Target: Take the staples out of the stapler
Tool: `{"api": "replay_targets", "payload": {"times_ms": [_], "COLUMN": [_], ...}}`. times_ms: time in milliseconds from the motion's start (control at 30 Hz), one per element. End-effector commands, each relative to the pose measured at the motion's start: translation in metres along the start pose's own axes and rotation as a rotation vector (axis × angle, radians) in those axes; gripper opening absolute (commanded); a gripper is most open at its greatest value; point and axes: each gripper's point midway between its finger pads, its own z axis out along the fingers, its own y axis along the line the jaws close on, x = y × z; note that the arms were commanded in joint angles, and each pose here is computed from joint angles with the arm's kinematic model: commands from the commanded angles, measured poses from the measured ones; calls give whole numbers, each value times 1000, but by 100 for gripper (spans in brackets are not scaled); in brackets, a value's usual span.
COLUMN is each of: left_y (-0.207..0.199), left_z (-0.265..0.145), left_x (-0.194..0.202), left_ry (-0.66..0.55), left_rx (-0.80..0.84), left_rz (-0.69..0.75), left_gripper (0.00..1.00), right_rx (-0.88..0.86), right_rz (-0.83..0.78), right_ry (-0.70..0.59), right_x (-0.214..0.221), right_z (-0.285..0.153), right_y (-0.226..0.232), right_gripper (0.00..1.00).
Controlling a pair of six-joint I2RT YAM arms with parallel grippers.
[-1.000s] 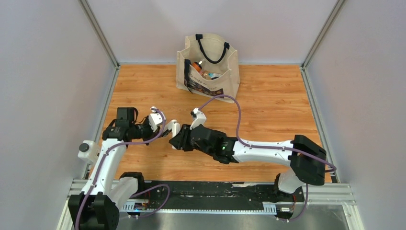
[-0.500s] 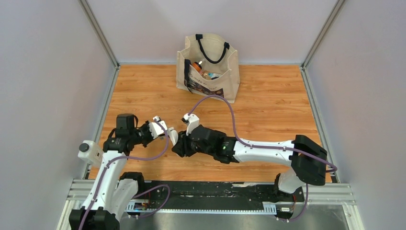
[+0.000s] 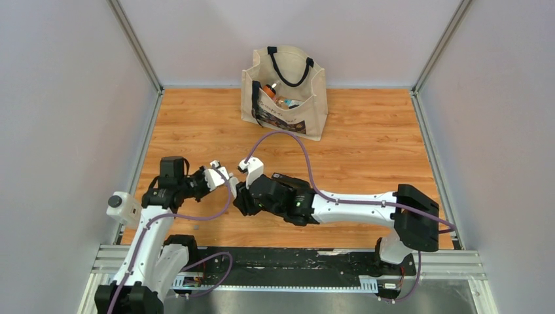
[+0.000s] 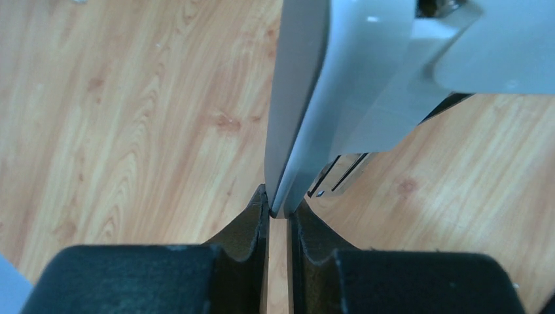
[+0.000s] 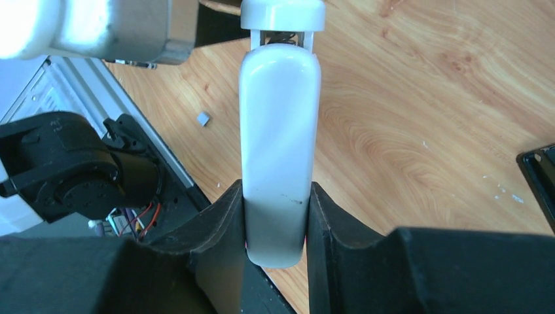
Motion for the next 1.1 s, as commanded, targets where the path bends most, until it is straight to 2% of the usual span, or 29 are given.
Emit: {"api": "replay_targets", "payload": {"times_ms": [0,33,100,133,233,400,433,500,567,633,733,767,833,867,1067], "left_y": [-2,-21,-29,-41,-41,-7,6,25,48,60,74,75,74,73,69], "left_z": [-12,-14,-20,-24,-31,-37,-36,-40,-43,-46,-53,-55,-59,-60,-70], "left_x": [-21,-22,-32,-37,-52,-75,-75,-81,-81,-75,-73,-75,-79,-80,-81], "left_ry": [-18,-23,-48,-66,-101,-117,-102,-102,-86,-48,-28,-35,-49,-52,-43], "left_rx": [101,196,258,313,331,215,163,104,20,-32,-103,-108,-118,-120,-148], "left_rz": [-72,-117,-128,-154,-191,-284,-356,-406,-523,-610,-668,-671,-670,-672,-684], "left_gripper": [16,20,24,31,42,48,49,49,57,57,57,57,57,57,58], "right_rx": [-46,-30,-20,-3,38,113,121,139,157,166,153,152,140,165,212], "right_rz": [-28,-8,25,35,32,4,2,-1,-5,-7,-20,-32,-37,-54,-68], "right_ry": [-24,-45,-79,-93,-101,-32,-23,-4,13,42,99,154,178,266,359], "right_x": [-19,-29,-45,-52,-63,-51,-49,-43,-39,-32,-23,-12,-21,4,6], "right_z": [0,3,8,10,19,34,36,37,39,44,59,63,74,84,104], "right_y": [30,24,24,17,4,-25,-30,-38,-46,-54,-58,-60,-54,-64,-63], "right_gripper": [0,0,0,0,0,0,0,0,0,0,0,0,0,0,0]}}
